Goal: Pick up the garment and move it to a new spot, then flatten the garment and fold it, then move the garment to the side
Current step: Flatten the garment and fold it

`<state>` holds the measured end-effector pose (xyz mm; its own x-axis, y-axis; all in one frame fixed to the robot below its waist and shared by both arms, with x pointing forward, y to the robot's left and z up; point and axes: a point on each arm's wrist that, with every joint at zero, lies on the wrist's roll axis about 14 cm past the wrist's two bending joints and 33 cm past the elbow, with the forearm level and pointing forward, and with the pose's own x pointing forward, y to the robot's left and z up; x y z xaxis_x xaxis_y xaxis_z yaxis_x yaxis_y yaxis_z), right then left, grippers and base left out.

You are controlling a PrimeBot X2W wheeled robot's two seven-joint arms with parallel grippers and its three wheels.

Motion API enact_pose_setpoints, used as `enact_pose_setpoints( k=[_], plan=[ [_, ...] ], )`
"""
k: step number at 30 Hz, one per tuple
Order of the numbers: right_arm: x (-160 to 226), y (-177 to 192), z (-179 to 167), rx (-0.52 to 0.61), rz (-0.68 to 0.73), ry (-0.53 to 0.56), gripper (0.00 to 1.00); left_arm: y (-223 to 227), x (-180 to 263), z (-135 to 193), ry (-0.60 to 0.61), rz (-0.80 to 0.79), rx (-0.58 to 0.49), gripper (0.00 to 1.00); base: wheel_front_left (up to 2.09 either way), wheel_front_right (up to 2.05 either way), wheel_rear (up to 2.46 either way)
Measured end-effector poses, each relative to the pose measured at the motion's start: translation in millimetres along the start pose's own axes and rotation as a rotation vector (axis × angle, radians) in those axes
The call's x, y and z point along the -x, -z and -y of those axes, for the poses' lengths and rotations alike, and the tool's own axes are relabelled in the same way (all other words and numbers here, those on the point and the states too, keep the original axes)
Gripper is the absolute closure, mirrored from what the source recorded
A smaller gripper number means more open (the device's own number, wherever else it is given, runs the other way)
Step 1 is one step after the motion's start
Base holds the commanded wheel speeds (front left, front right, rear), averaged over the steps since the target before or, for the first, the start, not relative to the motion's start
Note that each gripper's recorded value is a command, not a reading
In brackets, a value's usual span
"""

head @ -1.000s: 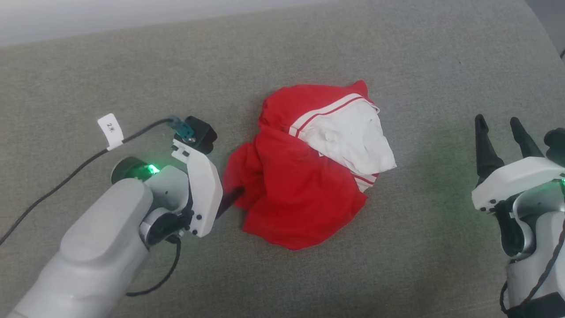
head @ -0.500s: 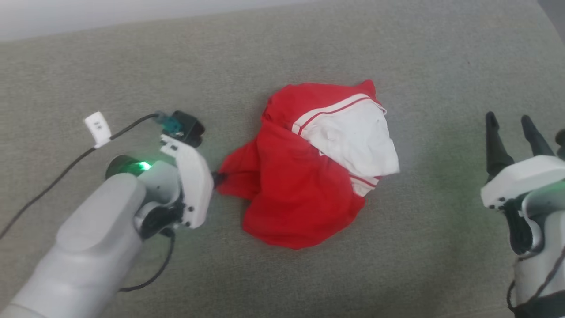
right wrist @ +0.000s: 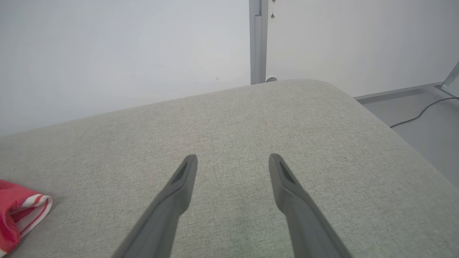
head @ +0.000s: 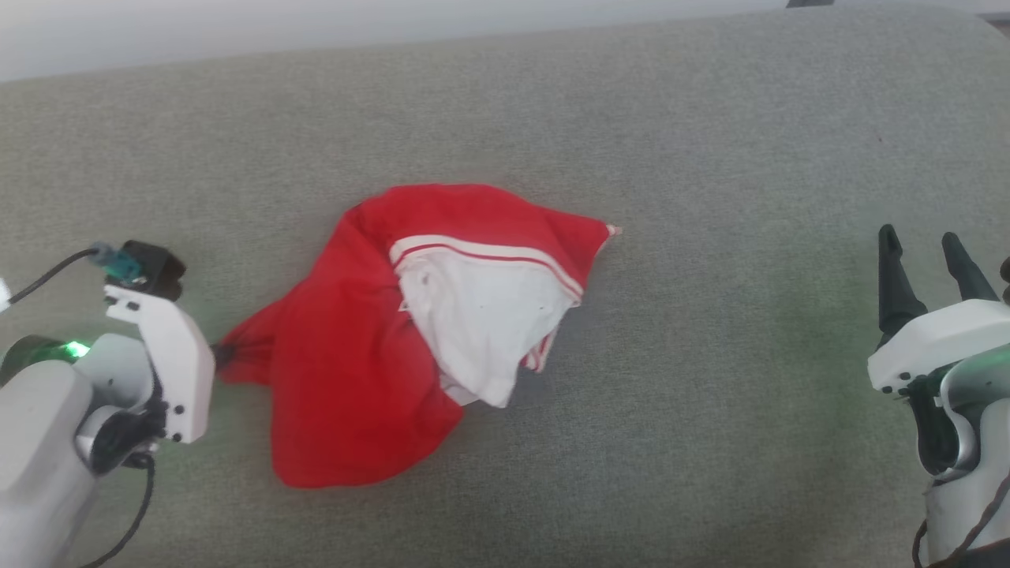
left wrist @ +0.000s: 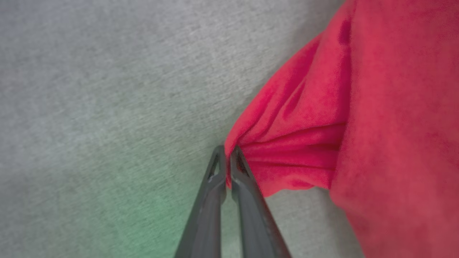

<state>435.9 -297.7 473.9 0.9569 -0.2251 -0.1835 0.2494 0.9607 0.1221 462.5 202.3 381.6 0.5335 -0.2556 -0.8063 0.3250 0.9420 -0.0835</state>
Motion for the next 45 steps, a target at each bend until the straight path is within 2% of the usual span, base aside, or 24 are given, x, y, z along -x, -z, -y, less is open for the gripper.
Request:
enact_pose_setpoints(
  k=[2, 3, 4, 5, 10, 15, 17, 18, 19, 20, 21, 25, 29, 34, 38, 39, 40, 45],
  plan=[
    [-0.3, -0.8, -2.7, -0.001, 0.002, -0.007, 0.0, 1.6, 3.3, -5.2, -0.009, 0.006, 0.021, 1.0, 0.0, 0.0, 0.0],
    [-0.3, -1.2, -4.0, -0.001, 0.003, -0.01, 0.0, 0.2, 4.7, -5.8, -0.011, 0.016, 0.024, 0.69, 0.0, 0.0, 0.0],
    [-0.2, -2.0, -5.0, -0.002, 0.006, -0.013, 0.0, -2.0, 6.3, -6.7, -0.017, 0.027, 0.027, 0.14, 0.0, 0.0, 0.0],
    [0.0, -2.9, -5.6, -0.002, 0.008, -0.014, 0.0, -5.1, 8.3, -7.5, -0.022, 0.037, 0.034, 0.0, 0.0, 0.0, 0.0],
    [2.0, -5.9, -8.1, -0.003, 0.016, -0.022, 0.0, -27.2, 19.5, -6.7, -0.041, 0.075, 0.004, 0.0, 0.0, 0.0, 0.0],
    [4.3, -10.5, -9.1, -0.003, 0.028, -0.026, 0.0, -67.8, 34.0, 18.6, -0.008, 0.151, -0.066, 0.0, 0.0, 0.0, 0.0],
    [5.2, -11.0, -9.0, -0.001, 0.028, -0.027, 0.0, -83.3, 38.2, 35.0, 0.025, 0.185, -0.092, 0.0, 0.0, 0.0, 0.0],
    [6.3, -11.0, -8.6, 0.0, 0.028, -0.027, 0.0, -94.0, 39.4, 56.3, 0.072, 0.205, -0.117, 0.0, 0.0, 0.0, 0.0],
    [6.3, -11.0, -8.6, 0.0, 0.028, -0.027, 0.0, -94.0, 39.4, 56.3, 0.072, 0.205, -0.117, 0.0, 0.0, 0.0, 0.0],
    [7.5, -11.3, -6.9, 0.002, 0.028, -0.024, 0.0, -99.7, 38.9, 80.4, 0.129, 0.214, -0.143, 0.0, 0.0, 0.0, 0.0],
    [7.5, -11.3, -6.9, 0.002, 0.028, -0.024, 0.0, -99.7, 38.9, 80.4, 0.129, 0.214, -0.143, 0.0, 0.0, 0.0, 0.0],
    [8.7, -12.4, -4.8, 0.001, 0.03, -0.018, 0.0, -100.3, 34.4, 118.3, 0.214, 0.192, -0.195, 0.0, 0.0, 0.0, 0.0],
    [9.8, -11.4, -2.7, 0.0, 0.03, -0.012, 0.0, -94.6, 26.9, 139.6, 0.266, 0.147, -0.214, 0.0, 0.0, 0.0, 0.0],
    [10.5, -7.6, 0.5, 0.0, 0.024, -0.001, 0.0, -85.0, 17.7, 151.3, 0.296, 0.091, -0.24, 0.0, 0.0, 0.0, 0.0],
    [10.4, -2.9, 3.3, 0.0, 0.014, 0.008, 0.0, -79.4, 8.3, 146.9, 0.27, 0.069, -0.269, 0.0, 0.0, 0.0, 0.0],
    [10.1, -2.0, 3.9, 0.0, 0.012, 0.01, 0.0, -77.8, 5.1, 145.0, 0.26, 0.063, -0.282, 0.37, 0.0, 0.0, 0.0],
    [9.5, -1.6, 4.1, 0.0, 0.011, 0.011, 0.0, -76.1, 2.4, 143.6, 0.256, 0.058, -0.29, 0.99, 0.0, 0.0, 0.0],
    [7.3, -0.3, 3.9, -0.001, 0.01, 0.012, 0.0, -76.7, -6.5, 137.2, 0.249, 0.055, -0.267, 1.0, 0.0, 0.0, 0.0]
  ],
)
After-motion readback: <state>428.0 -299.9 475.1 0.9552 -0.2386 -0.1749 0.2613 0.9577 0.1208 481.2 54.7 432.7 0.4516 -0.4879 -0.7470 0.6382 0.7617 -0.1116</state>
